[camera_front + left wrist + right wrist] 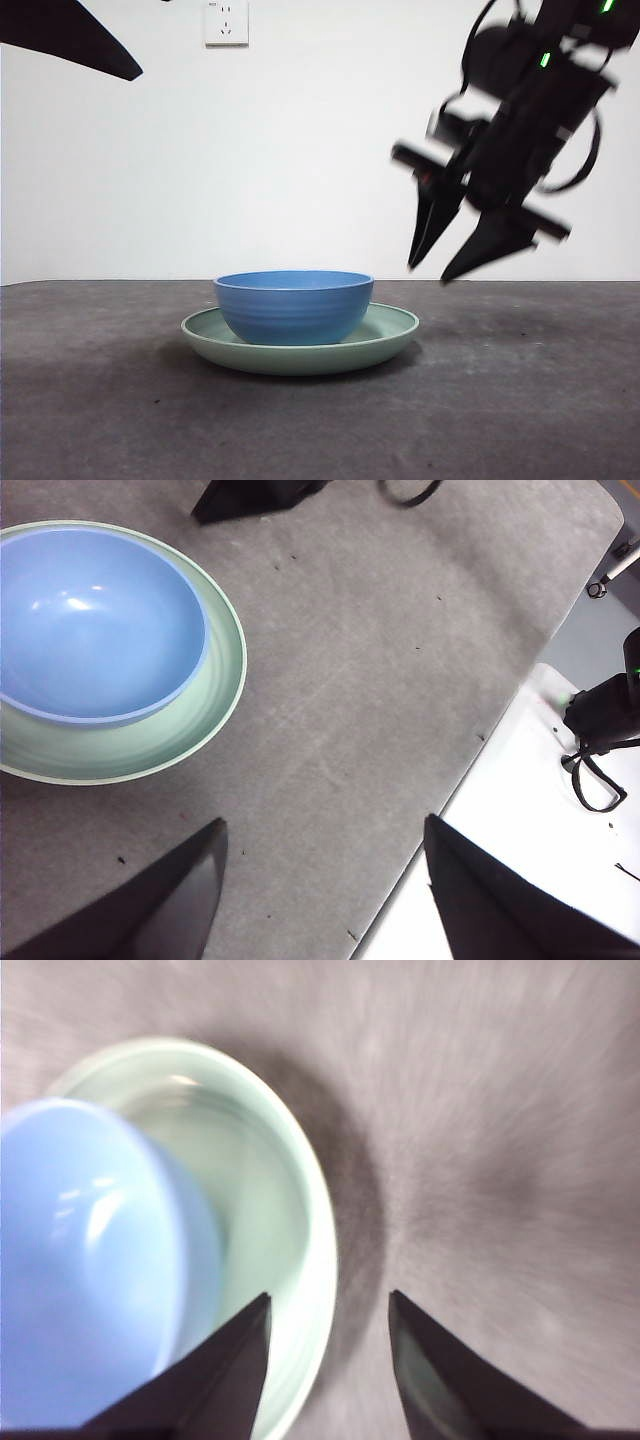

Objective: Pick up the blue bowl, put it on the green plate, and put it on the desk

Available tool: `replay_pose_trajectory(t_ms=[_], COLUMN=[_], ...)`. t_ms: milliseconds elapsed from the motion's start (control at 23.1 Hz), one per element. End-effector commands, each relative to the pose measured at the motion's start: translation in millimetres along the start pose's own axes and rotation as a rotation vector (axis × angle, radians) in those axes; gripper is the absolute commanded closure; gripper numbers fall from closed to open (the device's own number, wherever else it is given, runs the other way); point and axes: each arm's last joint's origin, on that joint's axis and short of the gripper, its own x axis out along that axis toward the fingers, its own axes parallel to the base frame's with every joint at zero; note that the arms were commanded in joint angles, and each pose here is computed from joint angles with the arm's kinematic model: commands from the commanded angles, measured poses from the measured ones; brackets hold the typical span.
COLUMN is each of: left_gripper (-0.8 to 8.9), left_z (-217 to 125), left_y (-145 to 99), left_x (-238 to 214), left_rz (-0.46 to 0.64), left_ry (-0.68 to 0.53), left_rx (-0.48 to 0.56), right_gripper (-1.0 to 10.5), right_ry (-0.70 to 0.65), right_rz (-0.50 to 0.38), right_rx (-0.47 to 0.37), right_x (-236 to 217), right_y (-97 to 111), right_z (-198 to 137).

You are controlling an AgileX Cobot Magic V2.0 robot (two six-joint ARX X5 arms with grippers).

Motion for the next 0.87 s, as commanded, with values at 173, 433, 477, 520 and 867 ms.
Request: replay_pose_trajectory(t_ms=[173,433,477,520,867], left_gripper=[4.98,4.98,4.98,4.98,4.98], left_z=[2,2,2,2,2], left_y=[-1,-1,-1,-1,-1], left_x=[0,0,0,0,0], left_rz=[-0.012,-0.012,-0.012,-0.012,-0.012], left_ry=[-0.004,-0.004,-0.004,-0.004,-0.003], left_rx=[0.011,0.011,0.011,0.011,0.01], right_gripper=[7.6,7.6,7.6,7.6,7.6], right_ry=[-0.066,-0.105,-0.104,-0.107,-0.112], right_rz=[0.082,0.15,0.155,0.159,0.207], right_rx=[-0.211,-0.333,-0.34,-0.347,-0.403], right_x=[-77,-148,-154,-161,-174], right_y=[31,55,57,59,58], right_z=[-7,-40,-45,-50,-93])
